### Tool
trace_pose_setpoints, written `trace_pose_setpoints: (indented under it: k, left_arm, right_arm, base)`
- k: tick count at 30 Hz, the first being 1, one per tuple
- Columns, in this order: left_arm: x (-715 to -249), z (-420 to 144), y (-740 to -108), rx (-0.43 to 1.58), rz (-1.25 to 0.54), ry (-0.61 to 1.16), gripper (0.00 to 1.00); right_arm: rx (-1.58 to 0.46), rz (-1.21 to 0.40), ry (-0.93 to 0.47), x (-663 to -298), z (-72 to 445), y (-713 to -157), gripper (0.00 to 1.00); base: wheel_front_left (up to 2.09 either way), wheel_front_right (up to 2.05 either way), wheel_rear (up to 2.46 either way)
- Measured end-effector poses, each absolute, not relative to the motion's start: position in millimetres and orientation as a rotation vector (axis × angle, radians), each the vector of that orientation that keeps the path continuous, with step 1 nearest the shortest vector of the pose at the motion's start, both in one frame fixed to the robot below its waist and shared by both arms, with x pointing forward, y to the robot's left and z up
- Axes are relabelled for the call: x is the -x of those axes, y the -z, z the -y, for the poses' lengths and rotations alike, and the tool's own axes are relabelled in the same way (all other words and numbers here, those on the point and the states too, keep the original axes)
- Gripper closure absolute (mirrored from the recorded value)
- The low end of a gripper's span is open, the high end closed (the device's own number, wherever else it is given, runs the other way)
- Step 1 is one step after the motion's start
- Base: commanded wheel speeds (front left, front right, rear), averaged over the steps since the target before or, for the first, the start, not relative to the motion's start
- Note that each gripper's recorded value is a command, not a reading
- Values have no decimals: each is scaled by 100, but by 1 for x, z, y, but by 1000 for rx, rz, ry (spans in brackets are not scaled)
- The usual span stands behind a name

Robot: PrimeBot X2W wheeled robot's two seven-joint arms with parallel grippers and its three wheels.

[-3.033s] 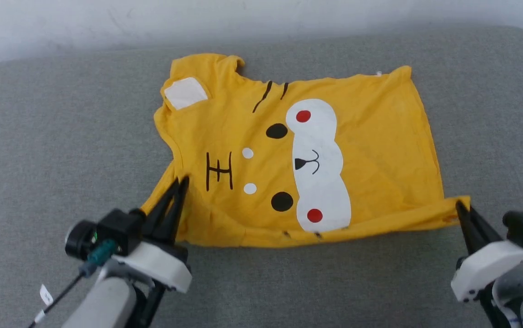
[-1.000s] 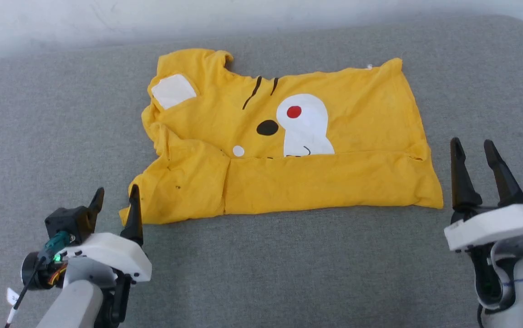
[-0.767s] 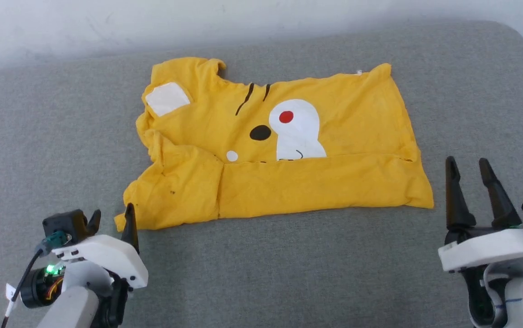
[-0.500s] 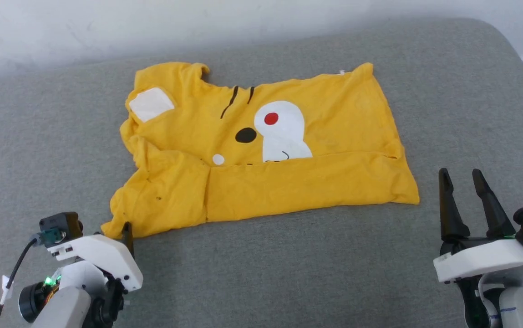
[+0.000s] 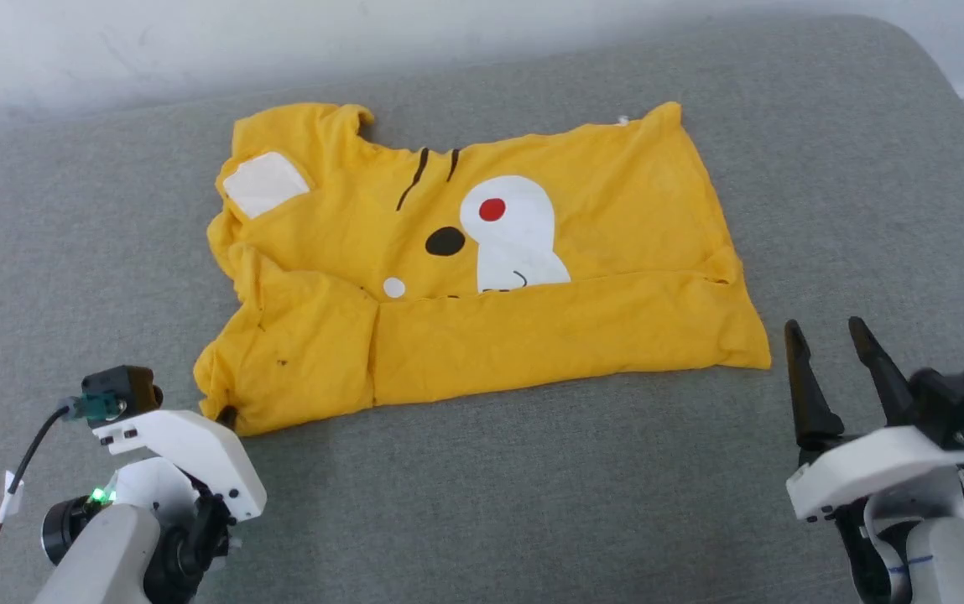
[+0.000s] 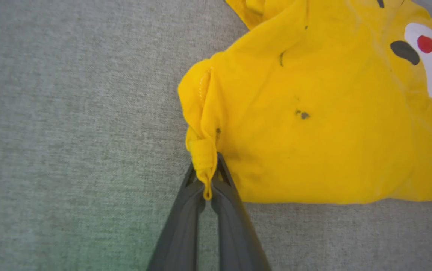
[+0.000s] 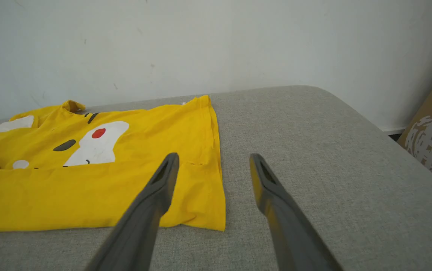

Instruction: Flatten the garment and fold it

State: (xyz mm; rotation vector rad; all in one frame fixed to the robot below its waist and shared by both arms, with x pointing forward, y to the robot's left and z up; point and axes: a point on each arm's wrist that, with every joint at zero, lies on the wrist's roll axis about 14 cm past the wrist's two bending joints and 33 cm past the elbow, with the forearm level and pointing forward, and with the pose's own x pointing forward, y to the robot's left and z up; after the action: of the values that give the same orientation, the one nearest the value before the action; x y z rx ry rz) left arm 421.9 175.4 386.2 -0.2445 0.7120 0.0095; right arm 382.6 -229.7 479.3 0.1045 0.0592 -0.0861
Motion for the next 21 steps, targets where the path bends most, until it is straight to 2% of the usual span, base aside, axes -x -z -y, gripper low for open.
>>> trace_pose_setpoints:
  k: [4,18,19,20,21]
  left_arm:
    - [-420,-176,-387,250,-697,-8,100]
    - [-429,-177,-385,272,-669,9,100]
    - [-429,-177,-385,274,-667,8,100]
    - [-429,-177,-385,275,-665,9,100]
    - [-429,-178,-385,275,-660,8,100]
  right_arm:
    - [-82,-187,80,-393,230,-462,0]
    - [-177,-877,60,-416,221,-374,0]
    - [-175,-916,52,-415,219,-371,33]
    - [-172,-951,44,-416,218,-370,60]
    - [-168,-979,38,-416,217,-370,72]
  base:
    - [0,0,0]
    - [0,0,0]
    - [0,0,0]
    - [0,0,0]
    - [0,0,0]
